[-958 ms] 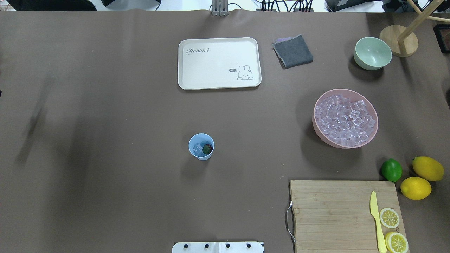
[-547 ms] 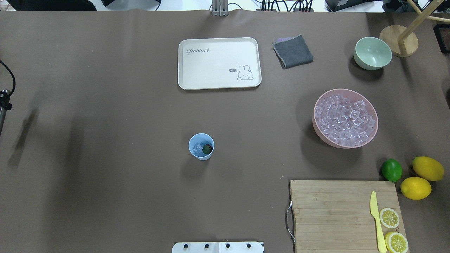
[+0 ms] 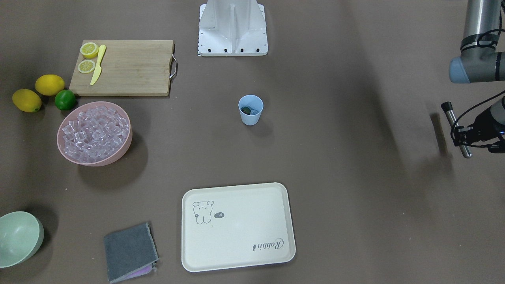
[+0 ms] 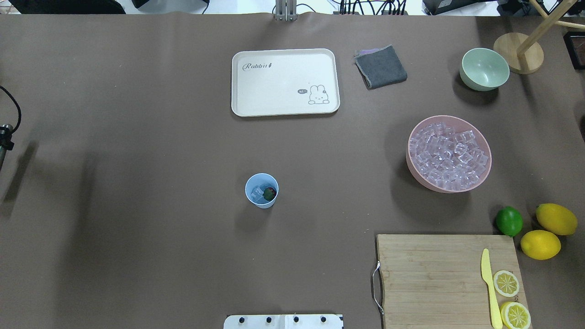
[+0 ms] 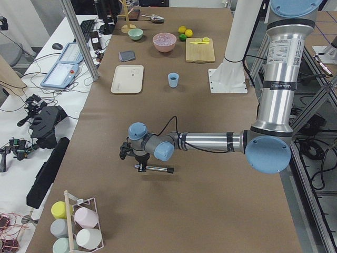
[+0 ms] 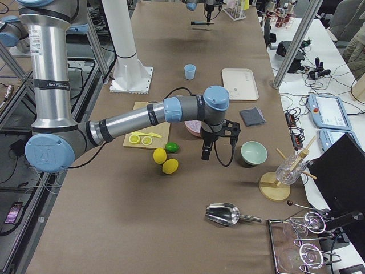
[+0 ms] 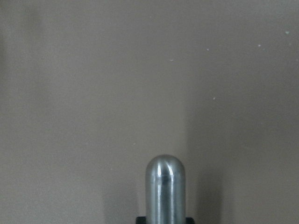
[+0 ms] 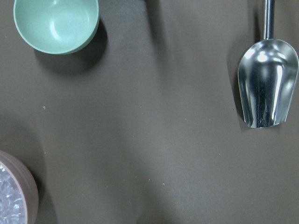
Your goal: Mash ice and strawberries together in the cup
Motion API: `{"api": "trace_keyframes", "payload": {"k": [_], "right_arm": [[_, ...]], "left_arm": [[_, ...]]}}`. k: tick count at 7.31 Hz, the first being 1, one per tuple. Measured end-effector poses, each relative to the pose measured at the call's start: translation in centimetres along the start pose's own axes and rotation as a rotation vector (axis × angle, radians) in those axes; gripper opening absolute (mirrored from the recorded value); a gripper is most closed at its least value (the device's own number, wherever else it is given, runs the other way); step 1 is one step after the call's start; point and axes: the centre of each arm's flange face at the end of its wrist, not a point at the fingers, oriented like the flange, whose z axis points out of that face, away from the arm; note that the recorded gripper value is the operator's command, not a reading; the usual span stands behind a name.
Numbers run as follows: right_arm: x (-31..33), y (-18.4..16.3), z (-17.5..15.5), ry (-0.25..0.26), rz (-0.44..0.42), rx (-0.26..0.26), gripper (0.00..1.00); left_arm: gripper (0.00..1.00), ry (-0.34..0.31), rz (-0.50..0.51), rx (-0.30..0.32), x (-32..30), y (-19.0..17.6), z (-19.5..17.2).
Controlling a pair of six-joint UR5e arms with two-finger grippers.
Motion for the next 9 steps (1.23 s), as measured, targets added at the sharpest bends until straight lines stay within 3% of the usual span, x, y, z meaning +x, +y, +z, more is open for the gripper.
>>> {"api": "trace_keyframes", "payload": {"k": [1, 2, 6, 7, 9], "right_arm": [[-0.1, 0.0, 0.0, -0.001, -0.001, 0.001, 1.0], [-0.1, 0.0, -0.1, -0.001, -0.001, 0.002, 1.0], [-0.4, -0.1, -0.3, -0.004, -0.007, 0.008, 1.0], [-0.4, -0.1, -0.3, -0.003, -0.009, 0.009, 1.0], [-0.2, 0.0, -0.3, -0.002, -0.011, 0.011, 1.0]], "left_arm": [[0.38, -0.013, 0.001, -0.003, -0.1, 0.1, 0.5], [0.98, -0.02, 0.003, -0.007, 0.0, 0.1, 0.9], [0.98, -0.036, 0.015, 0.001, 0.0, 0.0, 1.1], [0.98, -0.035, 0.033, 0.031, -0.5, -1.1, -0.5], [0.98, -0.04, 0.089, 0.126, -3.1, -5.4, -7.0]]}}
